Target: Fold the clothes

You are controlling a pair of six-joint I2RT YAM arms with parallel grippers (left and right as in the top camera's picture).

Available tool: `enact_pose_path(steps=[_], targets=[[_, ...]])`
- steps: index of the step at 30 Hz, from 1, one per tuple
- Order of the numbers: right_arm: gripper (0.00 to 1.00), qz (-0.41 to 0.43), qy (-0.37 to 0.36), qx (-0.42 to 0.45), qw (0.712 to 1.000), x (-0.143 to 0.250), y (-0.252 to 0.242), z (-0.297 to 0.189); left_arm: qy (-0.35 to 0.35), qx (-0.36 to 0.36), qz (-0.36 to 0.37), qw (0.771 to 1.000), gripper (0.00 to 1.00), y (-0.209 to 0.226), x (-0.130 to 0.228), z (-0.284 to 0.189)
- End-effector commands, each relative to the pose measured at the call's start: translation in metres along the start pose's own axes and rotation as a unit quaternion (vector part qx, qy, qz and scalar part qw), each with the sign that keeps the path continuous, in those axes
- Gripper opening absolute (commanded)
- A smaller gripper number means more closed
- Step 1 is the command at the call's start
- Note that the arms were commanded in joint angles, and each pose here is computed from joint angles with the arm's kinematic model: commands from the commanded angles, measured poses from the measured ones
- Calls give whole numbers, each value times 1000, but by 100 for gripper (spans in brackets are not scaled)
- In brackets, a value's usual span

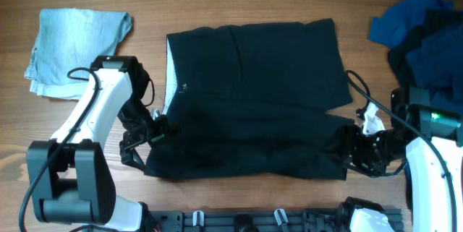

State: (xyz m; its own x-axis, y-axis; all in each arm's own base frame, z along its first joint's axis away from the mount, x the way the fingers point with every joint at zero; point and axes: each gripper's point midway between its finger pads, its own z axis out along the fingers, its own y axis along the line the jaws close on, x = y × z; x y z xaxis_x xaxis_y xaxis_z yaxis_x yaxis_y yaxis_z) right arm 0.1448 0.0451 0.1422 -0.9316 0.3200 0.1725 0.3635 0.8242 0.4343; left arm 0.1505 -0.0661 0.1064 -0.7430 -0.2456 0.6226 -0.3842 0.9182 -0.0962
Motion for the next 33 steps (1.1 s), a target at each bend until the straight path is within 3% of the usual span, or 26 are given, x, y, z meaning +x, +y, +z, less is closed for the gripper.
enact_pose_path(steps=[1, 5, 7, 8, 9, 10, 11, 13, 16, 18, 22, 25, 30, 33], targets=[[85, -28, -54, -3, 998, -19, 15, -26, -48, 19, 30, 998, 100, -15, -3, -31], [100, -82, -140, -9, 987, -47, 40, -70, -165, 65, 78, 981, 100, -48, -23, -92], [100, -94, -163, -12, 982, -60, 47, -79, -223, 100, 108, 964, 100, -68, -36, -119], [100, -100, -171, -14, 980, -69, 49, -80, -252, 122, 126, 952, 92, -81, -45, -131], [100, -110, -174, -18, 978, -78, 51, -79, -276, 134, 139, 942, 52, -88, -54, -139], [100, -121, -176, -19, 977, -86, 52, -78, -294, 139, 146, 934, 25, -93, -63, -144], [100, -131, -179, -16, 975, -95, 51, -76, -304, 143, 151, 930, 16, -97, -70, -148], [100, -136, -192, -6, 972, -118, 49, -73, -318, 146, 156, 924, 25, -102, -83, -151], [100, -140, -210, 3, 968, -156, 45, -64, -322, 144, 161, 922, 22, -108, -107, -148], [100, -141, -213, 6, 967, -176, 41, -56, -304, 130, 171, 928, 34, -107, -121, -135], [100, -103, -202, 97, 969, -221, -4, -26, -273, 89, 148, 946, 38, -96, -164, -104], [100, -67, -184, 103, 975, -234, -17, -5, -249, 83, 135, 956, 45, -92, -185, -84], [100, -53, -145, 108, 982, -238, -30, 21, -220, 71, 133, 964, 40, -87, -214, -54], [100, -66, -162, 106, 979, -247, -28, 20, -226, 70, 141, 961, 40, -88, -220, -53]])
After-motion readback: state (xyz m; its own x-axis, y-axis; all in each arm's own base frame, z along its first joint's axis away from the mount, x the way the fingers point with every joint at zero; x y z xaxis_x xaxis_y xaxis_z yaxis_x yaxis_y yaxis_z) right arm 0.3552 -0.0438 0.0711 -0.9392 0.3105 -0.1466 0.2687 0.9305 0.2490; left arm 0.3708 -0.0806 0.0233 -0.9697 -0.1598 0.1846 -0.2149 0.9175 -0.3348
